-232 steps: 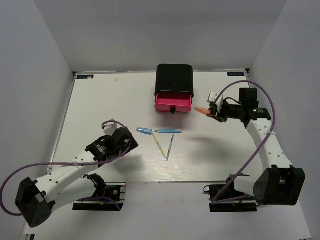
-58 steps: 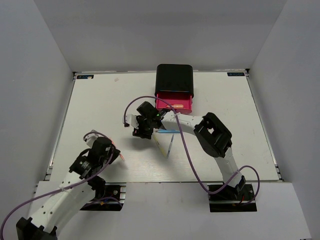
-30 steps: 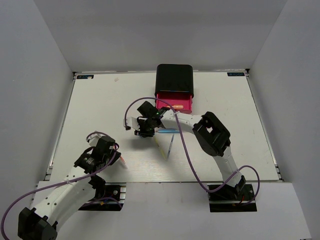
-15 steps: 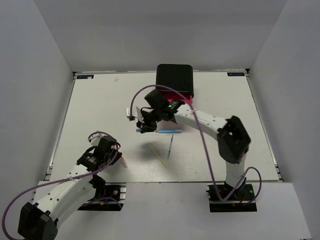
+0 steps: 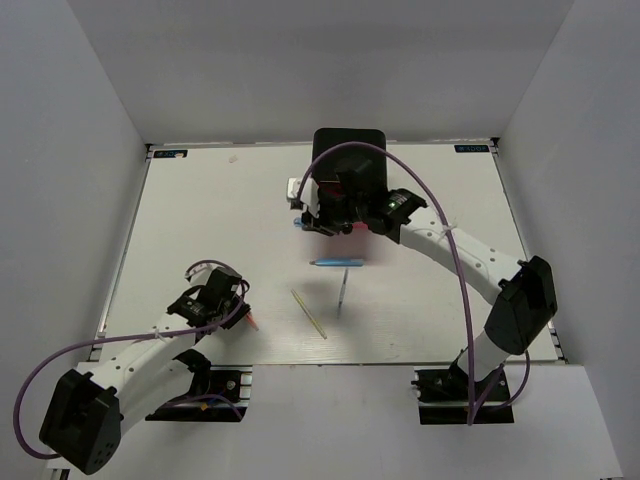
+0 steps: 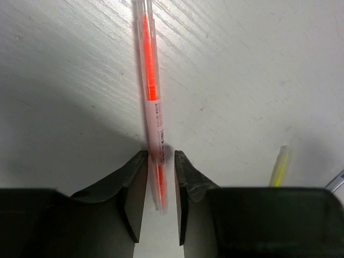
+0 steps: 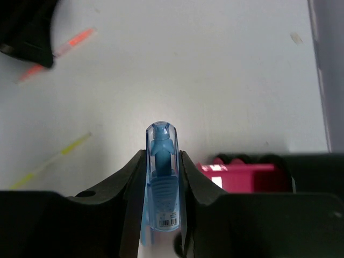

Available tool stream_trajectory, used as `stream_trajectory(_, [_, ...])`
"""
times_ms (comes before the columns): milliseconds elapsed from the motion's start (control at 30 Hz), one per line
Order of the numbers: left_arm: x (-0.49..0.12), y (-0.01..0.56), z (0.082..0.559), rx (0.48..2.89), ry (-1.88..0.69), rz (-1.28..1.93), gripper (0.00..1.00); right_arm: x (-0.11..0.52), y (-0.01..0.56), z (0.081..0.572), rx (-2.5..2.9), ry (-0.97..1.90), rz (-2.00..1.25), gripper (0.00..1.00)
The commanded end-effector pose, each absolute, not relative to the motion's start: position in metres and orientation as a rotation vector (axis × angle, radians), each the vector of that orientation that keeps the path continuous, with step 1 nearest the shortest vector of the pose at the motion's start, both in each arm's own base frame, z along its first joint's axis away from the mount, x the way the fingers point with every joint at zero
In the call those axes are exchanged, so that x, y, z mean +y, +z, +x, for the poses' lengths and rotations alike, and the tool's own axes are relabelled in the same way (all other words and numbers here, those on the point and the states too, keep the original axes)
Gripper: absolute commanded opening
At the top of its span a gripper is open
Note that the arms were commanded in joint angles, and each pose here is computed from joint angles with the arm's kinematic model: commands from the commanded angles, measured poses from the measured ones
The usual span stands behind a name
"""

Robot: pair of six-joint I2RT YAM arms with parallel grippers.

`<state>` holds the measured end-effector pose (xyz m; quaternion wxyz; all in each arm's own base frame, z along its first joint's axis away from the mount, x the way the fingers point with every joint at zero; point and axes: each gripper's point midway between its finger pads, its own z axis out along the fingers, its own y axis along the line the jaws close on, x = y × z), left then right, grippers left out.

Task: Sort the stationery into containers
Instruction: Place the pen in the drawer, then place the pen at the center of the board, then close the drawer in the storage box.

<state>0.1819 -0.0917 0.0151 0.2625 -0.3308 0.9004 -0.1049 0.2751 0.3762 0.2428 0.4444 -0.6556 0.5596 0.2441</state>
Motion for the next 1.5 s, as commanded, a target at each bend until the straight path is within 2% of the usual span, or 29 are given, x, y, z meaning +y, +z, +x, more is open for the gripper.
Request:
stream_trajectory(0, [-0.087, 0.004, 0.17, 2.491, -0.235, -0.883, 0.38, 0.349, 0.247, 0.326, 1.426, 0.422, -1.525, 0.12])
stream_trajectory(167, [-0.086, 0.003, 0.168, 2.498, -0.226, -0.884, 0.44, 0.32, 0.243, 0.365, 1.456, 0.311, -1.483, 0.12])
stream_trajectory(300, [-0.087, 0.004, 0.165, 2.505, -0.235, -0.883, 0.48, 0.308, 0.235, 0.375, 1.459, 0.285, -1.498, 0.12])
stream_trajectory(367, [-0.087, 0.008, 0.166, 2.499, -0.242, -0.883, 0.51, 0.303, 0.222, 0.376, 1.483, 0.291, -1.522, 0.15])
stream_trajectory(467, [-0.088, 0.02, 0.168, 2.481, -0.264, -0.88, 0.55, 0.301, 0.209, 0.374, 1.499, 0.302, -1.551, 0.41])
stream_trajectory(533, [-0.092, 0.035, 0.175, 2.445, -0.308, -0.875, 0.56, 0.3, 0.207, 0.375, 1.513, 0.308, -1.541, 0.53])
stream_trajectory(567, [-0.091, 0.044, 0.177, 2.418, -0.321, -0.863, 0.61, 0.299, 0.212, 0.376, 1.507, 0.306, -1.527, 0.55])
stream_trajectory(633, [-0.092, 0.061, 0.183, 2.375, -0.351, -0.86, 0.61, 0.3, 0.221, 0.378, 1.51, 0.313, -1.485, 0.56])
stream_trajectory(667, [-0.09, 0.063, 0.18, 2.385, -0.339, -0.846, 0.66, 0.297, 0.231, 0.38, 1.499, 0.309, -1.463, 0.56])
stream_trajectory(800, [-0.087, 0.077, 0.18, 2.376, -0.33, -0.805, 0.66, 0.295, 0.258, 0.372, 1.483, 0.339, -1.389, 0.56])
stream_trajectory(867, [-0.088, 0.084, 0.182, 2.361, -0.346, -0.791, 0.66, 0.29, 0.291, 0.372, 1.425, 0.308, -1.286, 0.61])
stream_trajectory(900, [-0.088, 0.086, 0.182, 2.353, -0.353, -0.777, 0.66, 0.282, 0.284, 0.364, 1.445, 0.309, -1.264, 0.65])
stream_trajectory(933, [-0.088, 0.088, 0.182, 2.346, -0.361, -0.776, 0.66, 0.279, 0.282, 0.362, 1.488, 0.342, -1.198, 0.82])
stream_trajectory(967, [-0.088, 0.09, 0.183, 2.334, -0.372, -0.775, 0.66, 0.27, 0.267, 0.359, 1.549, 0.331, -1.15, 0.83])
stream_trajectory(1000, [-0.089, 0.092, 0.185, 2.329, -0.377, -0.761, 0.66, 0.267, 0.28, 0.351, 1.523, 0.355, -1.111, 0.72])
stream_trajectory(1033, [-0.089, 0.094, 0.185, 2.319, -0.387, -0.76, 0.66, 0.266, 0.267, 0.341, 1.578, 0.412, -1.108, 0.54])
stream_trajectory(1067, [-0.089, 0.094, 0.185, 2.319, -0.387, -0.76, 0.66, 0.274, 0.261, 0.324, 1.577, 0.517, -1.157, 0.23])
stream_trajectory(1133, [-0.09, 0.095, 0.186, 2.314, -0.39, -0.746, 0.63, 0.264, 0.229, 0.292, 1.718, 0.629, -1.188, 0.04])
stream_trajectory(1167, [-0.09, 0.095, 0.186, 2.314, -0.39, -0.746, 0.6, 0.267, 0.233, 0.272, 1.7, 0.726, -1.202, 0.0])
stream_trajectory(1200, [-0.091, 0.099, 0.189, 2.296, -0.407, -0.745, 0.48, 0.264, 0.234, 0.259, 1.705, 0.76, -1.199, 0.0])
stream_trajectory(1333, [-0.099, 0.098, 0.193, 2.28, -0.47, -0.732, 0.18, 0.251, 0.191, 0.229, 1.798, 0.817, -1.221, 0.0])
stream_trajectory(1367, [-0.102, 0.095, 0.192, 2.286, -0.488, -0.726, 0.15, 0.247, 0.184, 0.231, 1.8, 0.783, -1.228, 0.0])
stream_trajectory(1467, [-0.111, 0.104, 0.199, 2.256, -0.548, -0.699, 0.17, 0.238, 0.165, 0.244, 1.8, 0.654, -1.264, 0.0])
